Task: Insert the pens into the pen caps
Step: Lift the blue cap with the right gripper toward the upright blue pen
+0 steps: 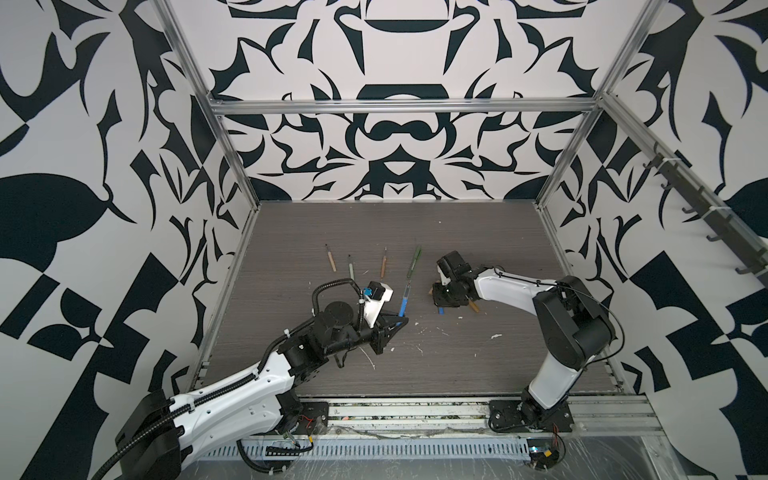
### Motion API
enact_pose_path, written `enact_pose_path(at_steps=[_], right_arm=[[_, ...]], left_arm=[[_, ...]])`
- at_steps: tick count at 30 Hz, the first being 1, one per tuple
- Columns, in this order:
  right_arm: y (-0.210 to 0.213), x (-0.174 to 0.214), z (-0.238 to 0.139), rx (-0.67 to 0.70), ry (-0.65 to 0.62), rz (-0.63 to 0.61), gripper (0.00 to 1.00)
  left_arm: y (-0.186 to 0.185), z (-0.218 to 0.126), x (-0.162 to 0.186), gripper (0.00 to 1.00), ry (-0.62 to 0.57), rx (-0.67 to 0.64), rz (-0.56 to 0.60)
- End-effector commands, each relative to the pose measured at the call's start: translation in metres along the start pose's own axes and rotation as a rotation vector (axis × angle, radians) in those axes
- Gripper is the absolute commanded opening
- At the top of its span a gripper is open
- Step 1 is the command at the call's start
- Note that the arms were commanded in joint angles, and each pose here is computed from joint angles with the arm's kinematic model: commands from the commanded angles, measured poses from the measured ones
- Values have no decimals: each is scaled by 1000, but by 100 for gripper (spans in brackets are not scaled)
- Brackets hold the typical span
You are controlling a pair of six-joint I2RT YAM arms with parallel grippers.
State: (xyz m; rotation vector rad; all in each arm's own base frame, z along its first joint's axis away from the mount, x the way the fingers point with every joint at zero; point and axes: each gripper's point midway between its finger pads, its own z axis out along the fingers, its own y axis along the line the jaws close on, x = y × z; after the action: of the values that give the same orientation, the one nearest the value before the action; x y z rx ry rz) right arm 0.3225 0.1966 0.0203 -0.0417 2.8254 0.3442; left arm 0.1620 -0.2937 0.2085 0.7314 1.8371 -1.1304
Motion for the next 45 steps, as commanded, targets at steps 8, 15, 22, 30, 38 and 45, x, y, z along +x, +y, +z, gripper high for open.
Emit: enact_pose_path(at_steps=[8,15,22,30,38,45], right_arm=[[7,-3,-24,-2,-53,-10,14],[44,-14,-89,-256,-286,-31,13],[93,-48,-212,-572,-715,-63,12],[129,-48,-315,-843,-1021,-130,13],[156,-39,-337,-938,-1053,-190,11],[151,-26,-330,-956,-1025,-160,9]], left_arm=[[-1,-2,-1,8,-16,6,6],[1,2,3,8,-22,18,24],[-7,0,-9,5,-155,71,85],[-9,11,-2,5,-83,85,95],[-11,15,-5,5,-69,91,95],[-9,15,-5,5,-59,78,93]])
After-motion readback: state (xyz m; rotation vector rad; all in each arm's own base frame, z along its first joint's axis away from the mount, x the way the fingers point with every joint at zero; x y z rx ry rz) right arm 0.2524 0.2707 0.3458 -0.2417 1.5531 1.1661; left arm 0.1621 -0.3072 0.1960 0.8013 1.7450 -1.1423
